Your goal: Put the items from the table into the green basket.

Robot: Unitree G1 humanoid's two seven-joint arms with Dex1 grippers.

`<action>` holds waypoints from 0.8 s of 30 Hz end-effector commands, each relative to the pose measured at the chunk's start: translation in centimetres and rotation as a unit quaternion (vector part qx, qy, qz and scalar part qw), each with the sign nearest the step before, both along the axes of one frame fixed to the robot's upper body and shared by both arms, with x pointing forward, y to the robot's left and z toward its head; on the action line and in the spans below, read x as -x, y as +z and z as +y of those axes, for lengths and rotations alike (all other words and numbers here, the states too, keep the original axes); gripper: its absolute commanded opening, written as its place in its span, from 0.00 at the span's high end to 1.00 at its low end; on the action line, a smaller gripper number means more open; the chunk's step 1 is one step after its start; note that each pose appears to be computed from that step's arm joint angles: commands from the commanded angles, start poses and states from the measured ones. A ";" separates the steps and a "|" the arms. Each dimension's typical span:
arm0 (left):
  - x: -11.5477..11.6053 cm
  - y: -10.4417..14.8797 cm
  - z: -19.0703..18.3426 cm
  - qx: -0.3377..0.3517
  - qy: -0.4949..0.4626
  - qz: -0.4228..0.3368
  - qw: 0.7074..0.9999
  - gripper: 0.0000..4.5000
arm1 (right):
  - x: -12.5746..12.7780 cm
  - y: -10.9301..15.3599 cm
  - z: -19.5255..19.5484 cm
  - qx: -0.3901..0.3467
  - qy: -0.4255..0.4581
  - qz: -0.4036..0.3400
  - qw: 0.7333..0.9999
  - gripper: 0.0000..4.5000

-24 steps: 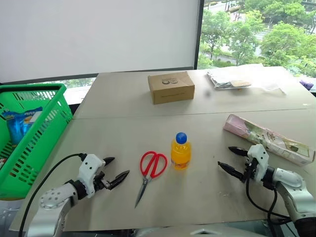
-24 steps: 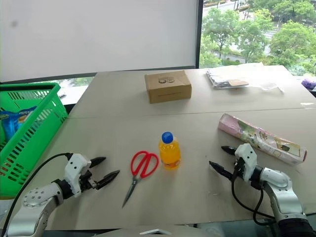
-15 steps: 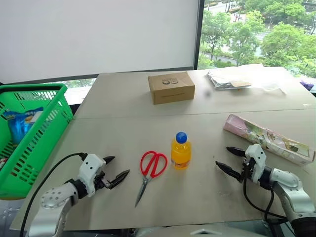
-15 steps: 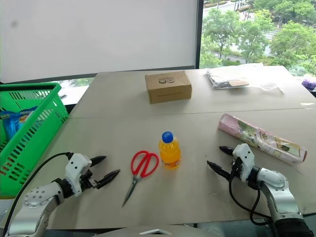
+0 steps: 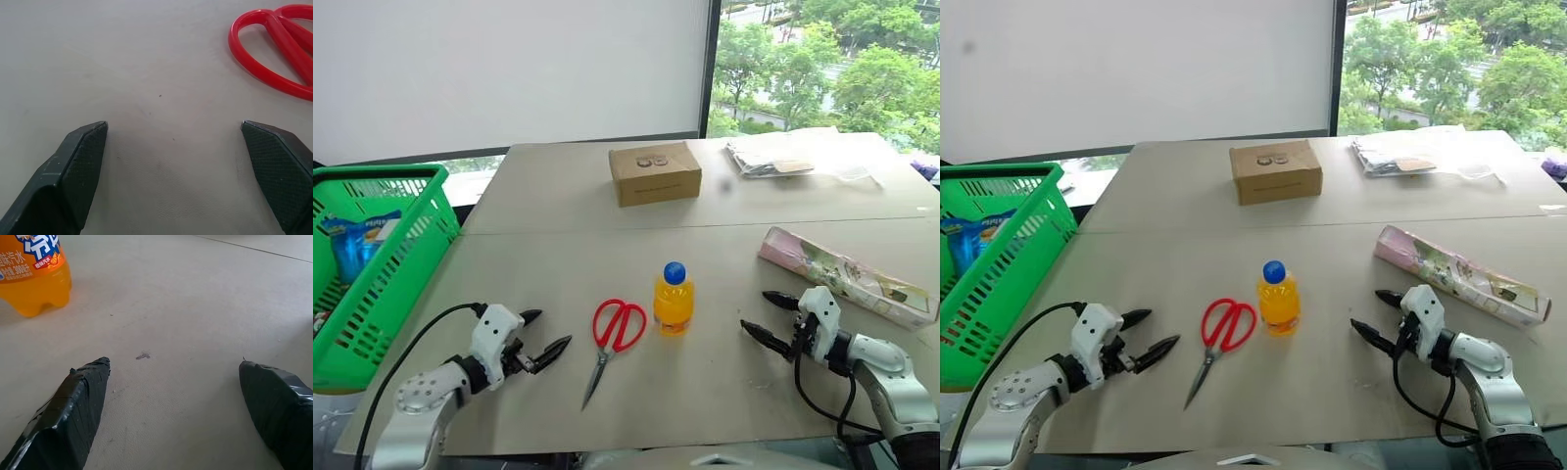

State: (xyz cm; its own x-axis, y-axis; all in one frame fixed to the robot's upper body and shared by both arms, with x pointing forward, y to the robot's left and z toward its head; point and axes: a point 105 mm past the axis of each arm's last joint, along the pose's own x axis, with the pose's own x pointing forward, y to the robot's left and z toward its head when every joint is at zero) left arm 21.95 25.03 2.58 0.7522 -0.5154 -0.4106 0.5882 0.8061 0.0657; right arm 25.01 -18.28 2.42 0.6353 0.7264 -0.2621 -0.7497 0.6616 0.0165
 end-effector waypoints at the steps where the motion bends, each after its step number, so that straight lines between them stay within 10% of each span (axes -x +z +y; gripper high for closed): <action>1: -0.9 1.4 -0.2 0.000 0.003 -0.029 1.000 0.00 | 0.0 1.5 0.5 -0.014 0.013 -0.026 0.999 0.00; 13: -3.4 3.2 -4.4 0.036 -0.014 -0.044 0.998 0.00 | 1.5 9.7 2.7 -0.103 0.133 -0.082 0.982 0.00; 24: -3.6 1.5 -7.5 0.002 -0.072 -0.003 0.997 0.00 | 4.0 10.5 3.7 -0.050 0.239 -0.065 0.968 0.00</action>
